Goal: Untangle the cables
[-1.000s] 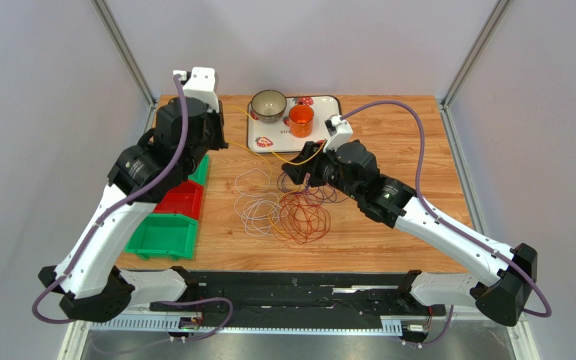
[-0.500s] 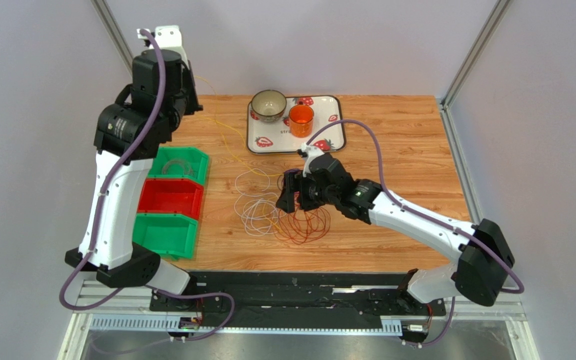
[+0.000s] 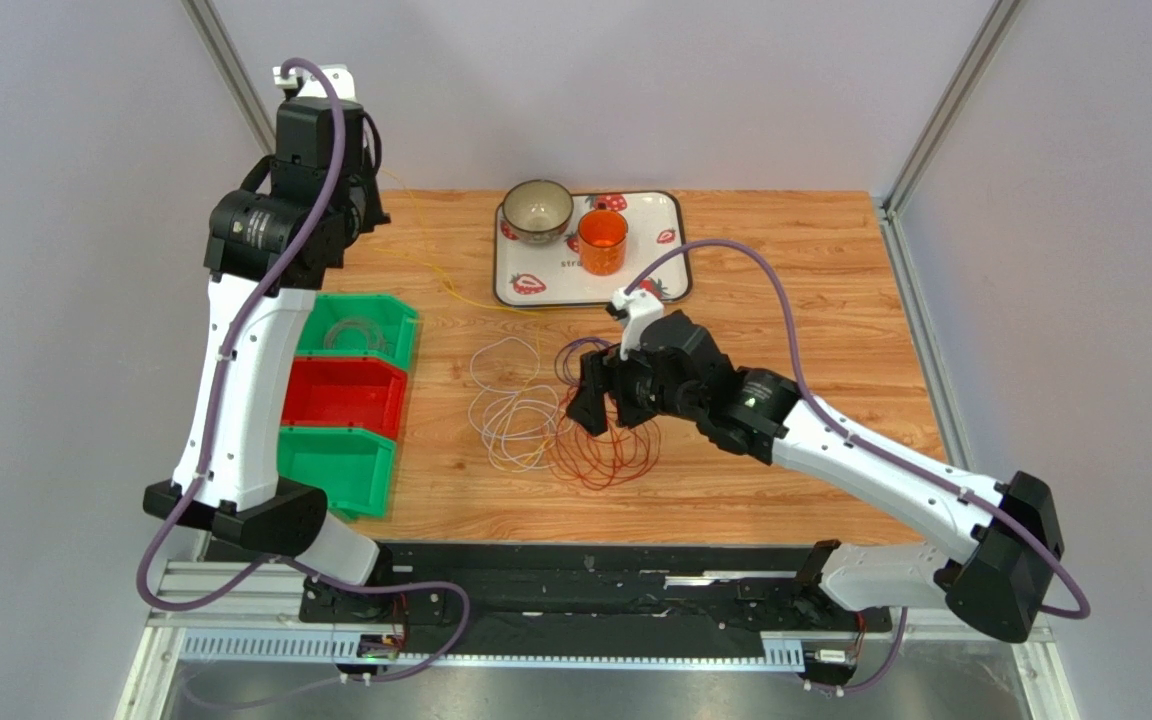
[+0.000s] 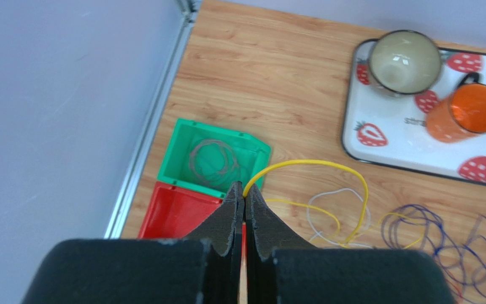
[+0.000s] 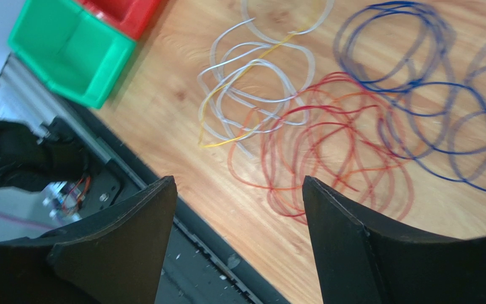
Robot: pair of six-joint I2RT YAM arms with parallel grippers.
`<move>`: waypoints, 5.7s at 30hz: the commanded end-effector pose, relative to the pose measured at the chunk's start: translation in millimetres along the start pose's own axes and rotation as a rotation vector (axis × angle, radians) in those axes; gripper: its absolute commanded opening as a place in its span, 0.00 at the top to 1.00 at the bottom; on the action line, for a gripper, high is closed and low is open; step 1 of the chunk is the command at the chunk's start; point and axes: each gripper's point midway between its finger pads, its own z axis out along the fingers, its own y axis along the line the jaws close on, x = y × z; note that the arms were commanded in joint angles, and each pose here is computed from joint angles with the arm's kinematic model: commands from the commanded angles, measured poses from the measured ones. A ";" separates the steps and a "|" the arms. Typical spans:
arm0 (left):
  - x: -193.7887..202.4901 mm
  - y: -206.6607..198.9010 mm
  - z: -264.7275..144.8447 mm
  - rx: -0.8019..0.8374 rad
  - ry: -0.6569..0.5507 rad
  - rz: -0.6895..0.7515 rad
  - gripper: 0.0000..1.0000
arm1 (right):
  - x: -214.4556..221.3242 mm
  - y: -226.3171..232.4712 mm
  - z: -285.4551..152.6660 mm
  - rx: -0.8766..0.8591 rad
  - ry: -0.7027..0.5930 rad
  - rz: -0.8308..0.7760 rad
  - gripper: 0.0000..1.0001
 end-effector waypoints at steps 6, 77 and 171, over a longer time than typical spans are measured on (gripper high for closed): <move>19.3 68.1 23.3 -0.203 0.030 -0.061 1.00 | 19.4 -70.3 13.8 0.305 -0.027 0.077 0.25; 163.7 135.4 221.2 -0.193 0.118 -0.287 0.52 | 60.8 -97.4 34.6 0.150 -0.077 0.121 0.30; -79.9 26.8 -121.6 0.351 -0.685 -0.225 1.00 | 64.3 -93.8 39.5 0.130 -0.047 0.121 0.30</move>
